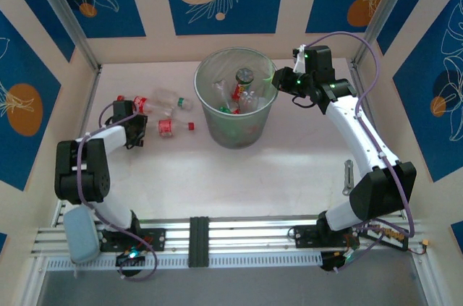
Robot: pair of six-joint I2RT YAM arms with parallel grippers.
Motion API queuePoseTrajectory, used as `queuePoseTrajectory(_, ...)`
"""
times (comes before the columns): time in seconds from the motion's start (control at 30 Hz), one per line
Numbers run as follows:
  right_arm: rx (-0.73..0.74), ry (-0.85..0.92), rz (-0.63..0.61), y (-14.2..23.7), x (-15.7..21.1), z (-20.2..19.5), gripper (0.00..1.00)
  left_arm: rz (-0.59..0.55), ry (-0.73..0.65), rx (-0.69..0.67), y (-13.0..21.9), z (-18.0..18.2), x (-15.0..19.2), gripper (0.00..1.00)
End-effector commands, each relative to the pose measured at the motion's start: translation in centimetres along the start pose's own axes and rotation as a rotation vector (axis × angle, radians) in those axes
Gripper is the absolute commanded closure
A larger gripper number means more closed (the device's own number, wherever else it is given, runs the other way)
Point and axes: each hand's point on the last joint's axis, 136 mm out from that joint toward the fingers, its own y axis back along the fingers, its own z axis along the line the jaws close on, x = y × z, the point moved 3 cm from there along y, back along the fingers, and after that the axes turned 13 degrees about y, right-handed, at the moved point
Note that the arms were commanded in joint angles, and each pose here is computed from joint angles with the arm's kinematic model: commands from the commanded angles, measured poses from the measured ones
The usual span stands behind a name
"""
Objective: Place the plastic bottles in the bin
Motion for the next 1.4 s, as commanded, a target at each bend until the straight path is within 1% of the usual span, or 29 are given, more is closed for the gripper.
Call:
queuePoseTrajectory(0.0,0.004,0.016,0.103,-0.3,2.4,0.1,0.8,-0.022,0.025,-0.021,-0.8,0.1,-0.7,0.38)
queuePoseTrajectory(0.17,0.009,0.014,0.104,-0.3,2.4,0.0,0.8,-0.009,0.029,-0.038,-1.6,0.4,-0.5,0.42)
queuePoseTrajectory(0.37,0.01,0.012,0.109,-0.4,2.6,-0.1,0.8,-0.017,0.03,-0.037,-1.0,0.9,-0.6,0.49)
queuePoseTrajectory(0.53,0.002,0.011,0.105,-0.3,2.5,0.1,0.8,-0.021,0.014,-0.005,0.5,0.2,-0.7,0.49)
queuePoseTrajectory(0.63,0.002,0.014,0.109,-0.1,2.5,0.2,0.8,-0.035,-0.019,0.048,2.7,-1.5,-0.8,0.49)
queuePoseTrajectory(0.73,0.004,0.016,0.123,0.0,2.5,0.3,0.8,-0.062,-0.055,0.117,6.1,-3.4,-1.0,0.49)
queuePoseTrajectory(0.9,-0.004,0.008,0.128,-0.2,2.6,0.5,0.8,-0.122,-0.115,0.252,12.9,-6.1,-1.5,0.5)
queuePoseTrajectory(1.03,-0.011,0.007,0.136,-0.4,2.6,0.9,0.8,-0.132,-0.156,0.374,18.3,-8.1,-1.2,0.53)
queuePoseTrajectory(1.13,-0.011,0.01,0.142,-0.3,2.6,1.2,0.8,-0.144,-0.18,0.485,22.7,-9.9,-1.0,0.53)
queuePoseTrajectory(1.27,-0.01,0.02,0.14,-0.4,2.6,1.6,0.8,-0.181,-0.156,0.673,28.9,-12.2,-1.1,0.61)
queuePoseTrajectory(1.37,-0.012,0.023,0.144,-0.6,2.6,1.6,0.8,-0.186,-0.196,0.848,34.0,-14.7,-0.5,0.66)
